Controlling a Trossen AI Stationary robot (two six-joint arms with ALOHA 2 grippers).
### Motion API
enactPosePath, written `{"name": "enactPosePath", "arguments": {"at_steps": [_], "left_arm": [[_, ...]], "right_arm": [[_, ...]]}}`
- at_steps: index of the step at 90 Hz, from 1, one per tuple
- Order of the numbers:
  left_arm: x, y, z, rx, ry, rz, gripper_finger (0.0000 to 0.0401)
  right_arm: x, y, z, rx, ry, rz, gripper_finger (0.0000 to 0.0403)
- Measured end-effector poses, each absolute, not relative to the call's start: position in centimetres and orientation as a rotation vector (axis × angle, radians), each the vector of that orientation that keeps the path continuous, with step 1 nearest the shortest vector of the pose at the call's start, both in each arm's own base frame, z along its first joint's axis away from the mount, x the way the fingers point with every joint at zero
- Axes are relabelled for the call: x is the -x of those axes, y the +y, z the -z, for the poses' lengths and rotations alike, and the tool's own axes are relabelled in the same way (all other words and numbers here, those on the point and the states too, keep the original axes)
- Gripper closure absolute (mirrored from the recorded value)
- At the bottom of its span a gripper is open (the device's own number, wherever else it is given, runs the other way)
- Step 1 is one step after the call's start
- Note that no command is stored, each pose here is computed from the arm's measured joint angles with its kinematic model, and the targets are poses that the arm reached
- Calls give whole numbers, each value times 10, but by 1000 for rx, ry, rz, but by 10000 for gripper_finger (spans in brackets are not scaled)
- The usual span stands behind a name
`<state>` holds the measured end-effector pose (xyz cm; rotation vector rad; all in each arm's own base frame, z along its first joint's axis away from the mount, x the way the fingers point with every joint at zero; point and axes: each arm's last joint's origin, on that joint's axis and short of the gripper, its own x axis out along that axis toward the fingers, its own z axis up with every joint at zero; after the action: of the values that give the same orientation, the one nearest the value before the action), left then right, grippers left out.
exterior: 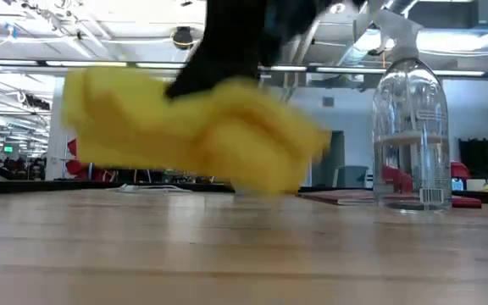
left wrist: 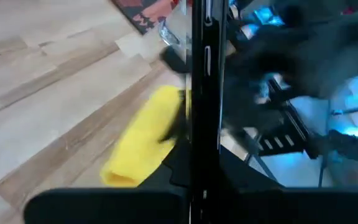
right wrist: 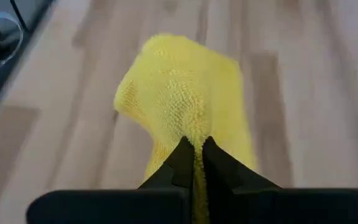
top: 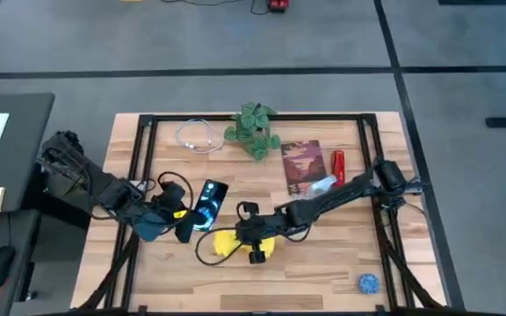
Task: Apply microfiber cloth
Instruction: Wipe the back of the cellphone with the yellow microfiber cloth
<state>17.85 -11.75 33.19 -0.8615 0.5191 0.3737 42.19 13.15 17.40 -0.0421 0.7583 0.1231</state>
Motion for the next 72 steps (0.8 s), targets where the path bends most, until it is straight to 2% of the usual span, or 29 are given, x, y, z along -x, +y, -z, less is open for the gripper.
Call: {"name": "enactPosePath", "arguments": {"at_steps": [15, 32, 41, 55, 61, 72], "left_arm": [[-177, -120, -332, 854, 530, -357, 398], [-172, -125, -332, 831, 550, -318, 396], [-171, -127, -332, 807, 558, -301, 396], [-169, -128, -334, 760, 552, -265, 395], [-169, -129, -336, 738, 535, -249, 395], [-169, -130, -343, 697, 489, -199, 395]], "right_arm": [[-429, 146, -128, 38, 854, -148, 383], [-436, 161, -131, -46, 915, -142, 299], [-435, 160, -160, -94, 934, -119, 236], [-424, 153, -234, -226, 843, -87, 151], [-417, 149, -260, -286, 771, -63, 137], [-402, 146, -303, -337, 615, 20, 135]]}}
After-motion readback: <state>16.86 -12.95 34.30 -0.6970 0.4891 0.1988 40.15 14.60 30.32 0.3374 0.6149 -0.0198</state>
